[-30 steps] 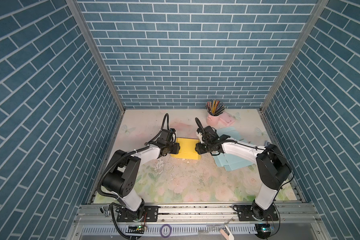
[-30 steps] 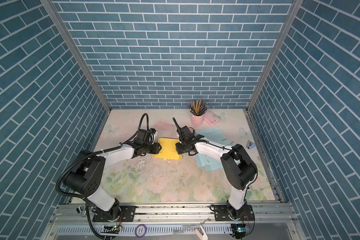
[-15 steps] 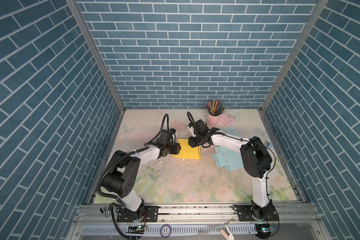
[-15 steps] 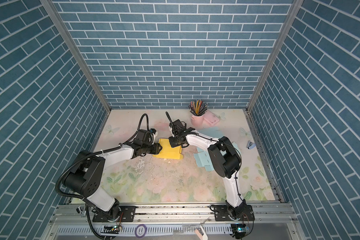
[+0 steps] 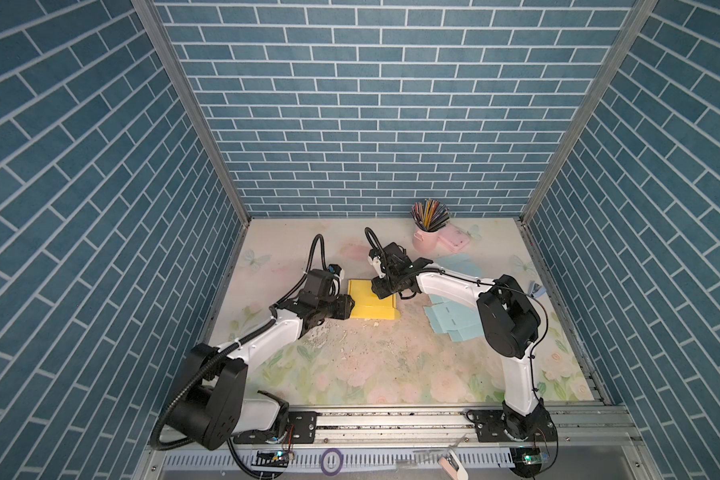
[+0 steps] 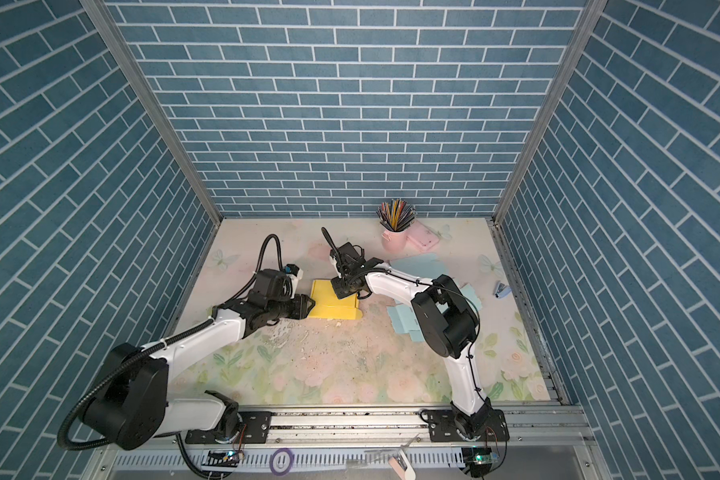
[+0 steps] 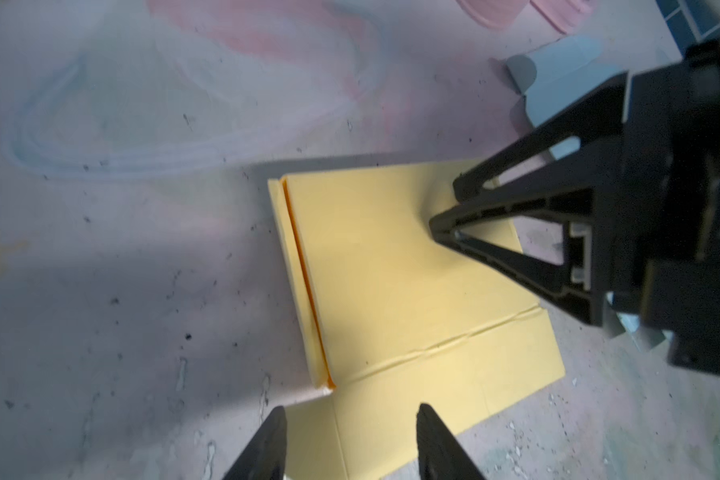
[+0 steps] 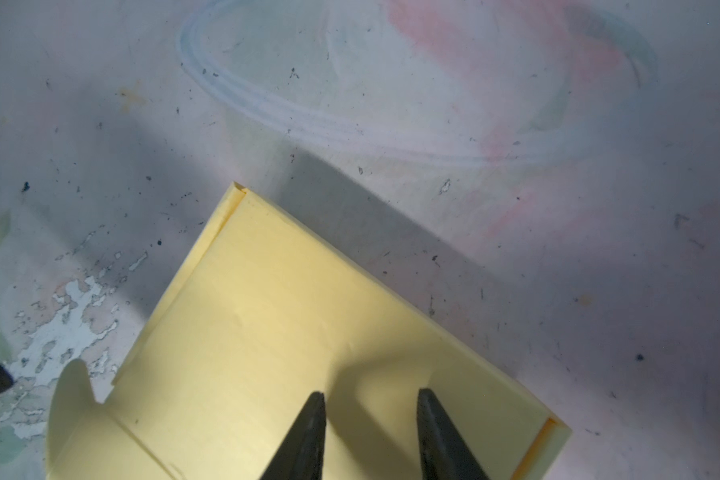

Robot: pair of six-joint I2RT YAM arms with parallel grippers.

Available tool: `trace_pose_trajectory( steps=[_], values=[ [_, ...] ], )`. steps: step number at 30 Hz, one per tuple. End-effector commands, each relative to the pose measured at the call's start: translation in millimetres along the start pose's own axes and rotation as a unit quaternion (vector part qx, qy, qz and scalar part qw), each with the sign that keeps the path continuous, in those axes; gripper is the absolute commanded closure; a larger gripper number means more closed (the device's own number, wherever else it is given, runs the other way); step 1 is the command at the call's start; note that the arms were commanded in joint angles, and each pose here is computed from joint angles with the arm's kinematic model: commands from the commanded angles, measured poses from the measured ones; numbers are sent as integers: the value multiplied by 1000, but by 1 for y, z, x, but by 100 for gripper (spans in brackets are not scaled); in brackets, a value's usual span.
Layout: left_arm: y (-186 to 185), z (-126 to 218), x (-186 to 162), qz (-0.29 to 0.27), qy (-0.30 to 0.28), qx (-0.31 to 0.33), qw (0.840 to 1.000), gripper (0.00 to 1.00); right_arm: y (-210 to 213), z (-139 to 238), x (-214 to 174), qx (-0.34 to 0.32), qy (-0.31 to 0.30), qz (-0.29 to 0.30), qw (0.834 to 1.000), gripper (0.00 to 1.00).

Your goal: Fold the paper box

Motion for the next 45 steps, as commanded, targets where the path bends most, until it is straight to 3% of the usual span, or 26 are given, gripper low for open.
trace_pose_trajectory(
  steps=[1,18,45],
  values=[
    [4,-2,-19,20,22,5,1000,50,7,-9,-24,-28,52,43,997,62],
    [5,-8,-43,40,33,-9,999,46,17,-13,-31,-32,61,46,997,62],
    [-14,-11,-52,72,19,-48,996,54,29,-20,-38,-27,62,37,997,62]
  ],
)
Point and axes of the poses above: each gripper's point midway between its finger pads, its own z axis back along the fingers, its own y axis along the line the jaws close on, x = y × z, the point moved 4 cm from there along z, back along the fingers, and after that the axes turned 2 degrees about z, right-handed, at the moved point
